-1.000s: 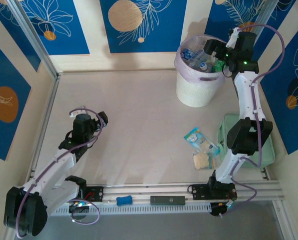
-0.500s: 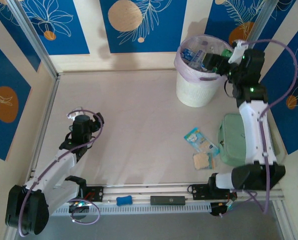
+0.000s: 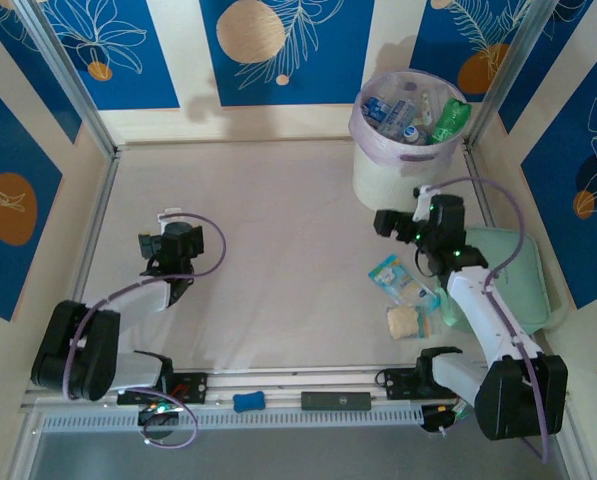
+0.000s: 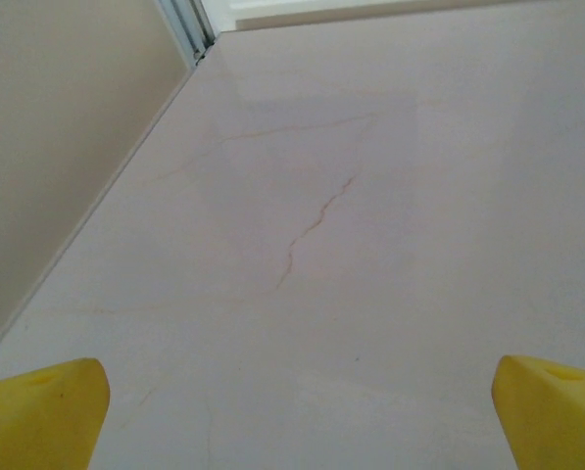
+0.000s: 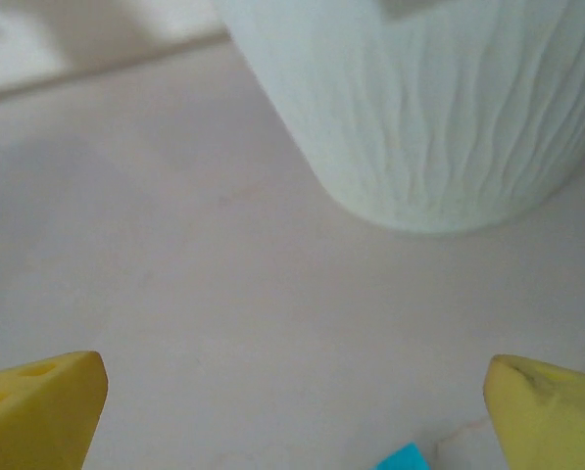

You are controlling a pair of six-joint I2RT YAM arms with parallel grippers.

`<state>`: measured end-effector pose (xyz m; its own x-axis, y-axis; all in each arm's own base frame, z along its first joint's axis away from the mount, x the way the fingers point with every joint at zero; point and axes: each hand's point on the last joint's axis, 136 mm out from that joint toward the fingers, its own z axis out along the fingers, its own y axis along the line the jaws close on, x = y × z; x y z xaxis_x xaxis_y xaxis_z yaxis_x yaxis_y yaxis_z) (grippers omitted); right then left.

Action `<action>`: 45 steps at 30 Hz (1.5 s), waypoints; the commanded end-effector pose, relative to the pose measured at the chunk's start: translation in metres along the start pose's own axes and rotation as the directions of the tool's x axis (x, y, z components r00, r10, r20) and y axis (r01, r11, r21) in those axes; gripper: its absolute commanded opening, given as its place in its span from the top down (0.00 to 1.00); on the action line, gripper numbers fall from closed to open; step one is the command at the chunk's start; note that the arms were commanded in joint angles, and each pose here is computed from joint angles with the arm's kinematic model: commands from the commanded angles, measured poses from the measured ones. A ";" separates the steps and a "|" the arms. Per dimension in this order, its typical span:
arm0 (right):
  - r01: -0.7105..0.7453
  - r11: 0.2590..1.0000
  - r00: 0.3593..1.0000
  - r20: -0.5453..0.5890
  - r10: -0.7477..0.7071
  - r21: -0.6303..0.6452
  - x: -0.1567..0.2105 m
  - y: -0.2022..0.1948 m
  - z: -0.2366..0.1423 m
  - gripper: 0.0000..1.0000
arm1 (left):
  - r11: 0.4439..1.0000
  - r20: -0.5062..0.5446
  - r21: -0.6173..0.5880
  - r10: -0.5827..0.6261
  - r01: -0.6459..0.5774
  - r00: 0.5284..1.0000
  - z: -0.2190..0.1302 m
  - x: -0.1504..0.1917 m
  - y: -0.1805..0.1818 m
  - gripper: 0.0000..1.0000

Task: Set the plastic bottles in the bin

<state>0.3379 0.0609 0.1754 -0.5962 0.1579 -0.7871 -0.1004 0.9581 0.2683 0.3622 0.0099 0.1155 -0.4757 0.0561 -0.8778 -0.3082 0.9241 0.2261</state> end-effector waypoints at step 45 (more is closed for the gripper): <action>0.123 0.989 0.965 0.224 -0.138 0.081 0.024 -0.061 0.084 0.01 | 0.975 0.224 0.219 -0.007 -0.044 0.975 0.021 0.000 -0.031 0.00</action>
<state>0.3943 0.0237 0.0857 -0.4119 0.0687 -0.9086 -0.0910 0.9891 0.1160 0.3820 -0.0112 0.0914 -0.3038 0.1512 -0.9407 -0.0971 0.9773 0.1884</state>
